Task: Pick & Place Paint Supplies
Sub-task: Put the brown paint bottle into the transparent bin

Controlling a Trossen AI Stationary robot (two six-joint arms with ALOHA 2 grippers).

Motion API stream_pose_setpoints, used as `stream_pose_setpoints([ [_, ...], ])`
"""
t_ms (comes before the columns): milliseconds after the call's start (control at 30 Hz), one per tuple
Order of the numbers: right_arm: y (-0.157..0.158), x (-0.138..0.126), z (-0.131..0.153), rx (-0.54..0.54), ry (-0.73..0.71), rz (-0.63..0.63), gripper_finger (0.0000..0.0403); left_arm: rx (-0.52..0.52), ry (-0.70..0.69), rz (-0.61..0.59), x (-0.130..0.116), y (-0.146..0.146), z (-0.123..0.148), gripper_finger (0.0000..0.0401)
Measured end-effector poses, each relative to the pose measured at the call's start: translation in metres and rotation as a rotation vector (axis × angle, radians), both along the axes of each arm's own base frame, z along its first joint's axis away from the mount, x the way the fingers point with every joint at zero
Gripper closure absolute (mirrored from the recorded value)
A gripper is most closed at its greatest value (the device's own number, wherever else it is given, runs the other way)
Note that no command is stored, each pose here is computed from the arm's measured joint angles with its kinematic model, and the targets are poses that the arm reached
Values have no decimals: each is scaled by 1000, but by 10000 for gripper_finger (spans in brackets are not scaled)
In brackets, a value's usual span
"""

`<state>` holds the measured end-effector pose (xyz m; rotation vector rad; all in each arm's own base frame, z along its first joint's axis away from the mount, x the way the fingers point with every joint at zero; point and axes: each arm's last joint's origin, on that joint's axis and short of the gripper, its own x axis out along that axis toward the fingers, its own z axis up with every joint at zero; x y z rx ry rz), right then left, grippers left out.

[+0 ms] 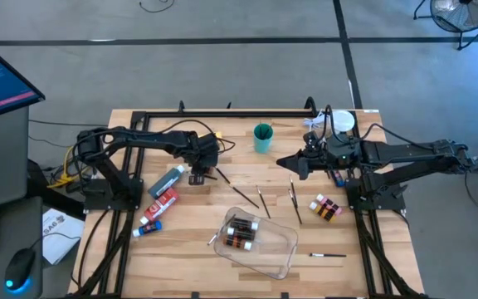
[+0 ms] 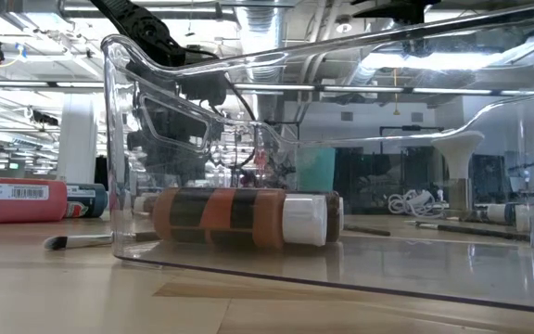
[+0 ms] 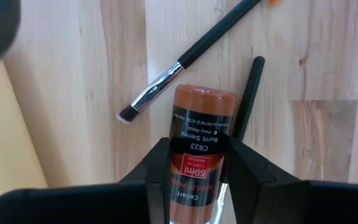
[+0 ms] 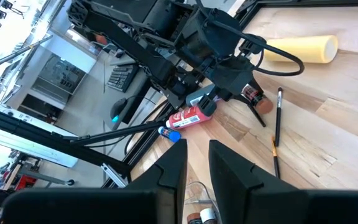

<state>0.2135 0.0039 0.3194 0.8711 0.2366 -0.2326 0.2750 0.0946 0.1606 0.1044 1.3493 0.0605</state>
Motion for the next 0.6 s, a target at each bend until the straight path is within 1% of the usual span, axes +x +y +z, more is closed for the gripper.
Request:
stream_pose_setpoints([
  [100,0,0,0,-1,0,-2,342,-2,-1,8,0,0,0,321],
  [200,0,0,0,-1,0,-4,342,-8,5,26,1,0,-3,305],
  [300,0,0,0,-1,-1,-4,342,-37,37,44,1,-1,-13,284],
  [400,0,0,0,-1,-1,-4,342,-50,71,36,3,-5,-23,269],
  [500,0,0,0,0,-1,-3,342,-45,82,16,5,-10,-27,267],
  [600,0,0,0,2,-1,-3,342,-38,75,6,6,-13,-25,273],
])
